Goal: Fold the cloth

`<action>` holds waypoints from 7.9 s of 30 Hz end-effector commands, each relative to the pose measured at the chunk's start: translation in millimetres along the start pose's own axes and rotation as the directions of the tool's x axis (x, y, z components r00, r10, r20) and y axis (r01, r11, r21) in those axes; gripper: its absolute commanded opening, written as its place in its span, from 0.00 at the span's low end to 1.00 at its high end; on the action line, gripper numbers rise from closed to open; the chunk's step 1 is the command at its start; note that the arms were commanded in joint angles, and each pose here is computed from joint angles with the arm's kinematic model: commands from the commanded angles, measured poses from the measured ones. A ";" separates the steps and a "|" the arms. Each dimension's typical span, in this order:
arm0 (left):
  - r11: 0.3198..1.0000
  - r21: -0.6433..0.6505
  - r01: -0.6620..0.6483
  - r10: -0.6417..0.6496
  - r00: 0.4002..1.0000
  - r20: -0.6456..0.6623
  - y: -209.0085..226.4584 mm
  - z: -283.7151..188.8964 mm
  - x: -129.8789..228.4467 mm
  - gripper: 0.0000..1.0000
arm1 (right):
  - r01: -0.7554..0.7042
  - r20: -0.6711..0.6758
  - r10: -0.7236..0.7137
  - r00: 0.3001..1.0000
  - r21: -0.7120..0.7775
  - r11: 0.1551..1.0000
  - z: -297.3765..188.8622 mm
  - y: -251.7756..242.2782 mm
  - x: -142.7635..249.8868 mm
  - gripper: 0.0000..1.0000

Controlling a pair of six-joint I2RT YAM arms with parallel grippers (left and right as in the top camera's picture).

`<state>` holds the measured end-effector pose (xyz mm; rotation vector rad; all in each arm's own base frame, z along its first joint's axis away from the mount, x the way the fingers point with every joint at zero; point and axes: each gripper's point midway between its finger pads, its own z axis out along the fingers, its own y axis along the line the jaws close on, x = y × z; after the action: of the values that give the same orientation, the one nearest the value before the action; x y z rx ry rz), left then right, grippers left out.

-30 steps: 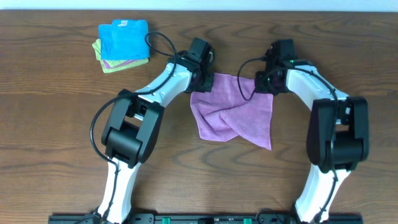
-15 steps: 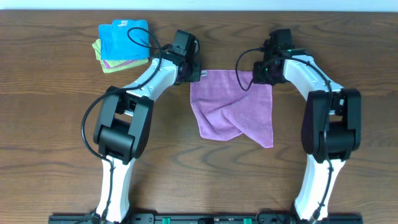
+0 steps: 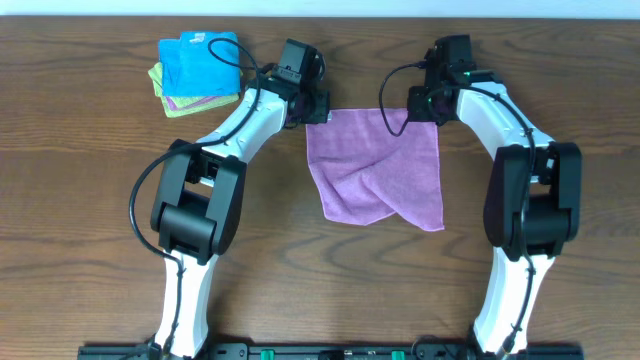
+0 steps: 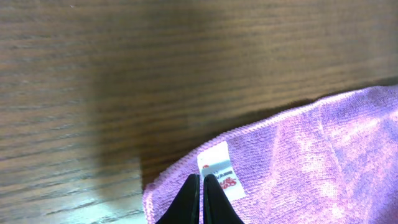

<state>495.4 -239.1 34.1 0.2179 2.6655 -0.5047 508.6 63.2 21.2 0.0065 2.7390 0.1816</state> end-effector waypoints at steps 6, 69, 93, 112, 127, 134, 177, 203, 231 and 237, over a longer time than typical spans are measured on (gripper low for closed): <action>1.000 0.024 -0.019 0.021 0.996 -0.090 -22.4 4.1 24.3 0.06 | 0.015 -0.027 -0.015 1.000 0.017 1.000 -0.9 -3.1 3.1 0.01; 0.914 -0.271 -0.300 0.288 0.954 -0.086 17.0 15.9 18.4 0.06 | 0.007 -0.139 0.006 0.990 0.089 0.996 -19.8 5.4 40.4 0.01; 0.923 -0.236 -0.304 0.286 0.952 -0.109 17.8 41.4 31.8 0.06 | -0.005 -0.210 0.026 0.977 0.102 0.995 16.5 0.5 62.8 0.01; 0.920 -0.314 -0.234 0.247 0.969 -0.001 58.9 55.6 -1.9 0.06 | -0.057 -0.104 0.069 0.992 0.116 0.992 57.7 -17.6 42.6 0.01; 0.936 -0.236 -0.260 0.295 0.947 0.125 9.0 35.4 -53.5 0.06 | -0.063 -0.043 0.069 0.997 0.113 0.992 55.5 -29.4 23.2 0.01; 0.935 -0.181 -0.306 0.328 0.938 0.108 -25.3 36.8 -45.1 0.06 | -0.057 -0.041 0.065 0.997 0.188 0.981 52.3 -43.0 23.0 0.01; 0.966 -0.139 -0.218 0.200 0.971 -0.128 -32.7 -183.6 4.1 0.36 | -0.148 0.105 0.124 0.987 0.266 0.953 -237.5 -31.7 23.3 0.99; 0.977 0.008 -0.214 0.213 0.975 0.057 -20.8 -201.9 167.0 0.95 | -0.268 0.063 0.264 0.962 0.069 0.961 -252.4 -11.0 218.5 0.99; 0.978 0.198 -0.070 0.069 0.998 0.010 -6.3 -89.4 138.6 0.96 | -0.229 0.047 0.227 0.973 0.039 0.973 -207.1 -9.3 196.6 0.97; 0.962 0.268 -0.058 0.050 0.998 0.036 -8.8 -82.9 129.4 0.95 | -0.235 -0.001 0.235 0.972 0.064 0.970 -195.6 -14.5 200.2 0.97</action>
<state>348.3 -199.3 51.3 0.3536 2.5548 -0.7558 250.0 36.1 127.2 0.3554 2.7247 0.1989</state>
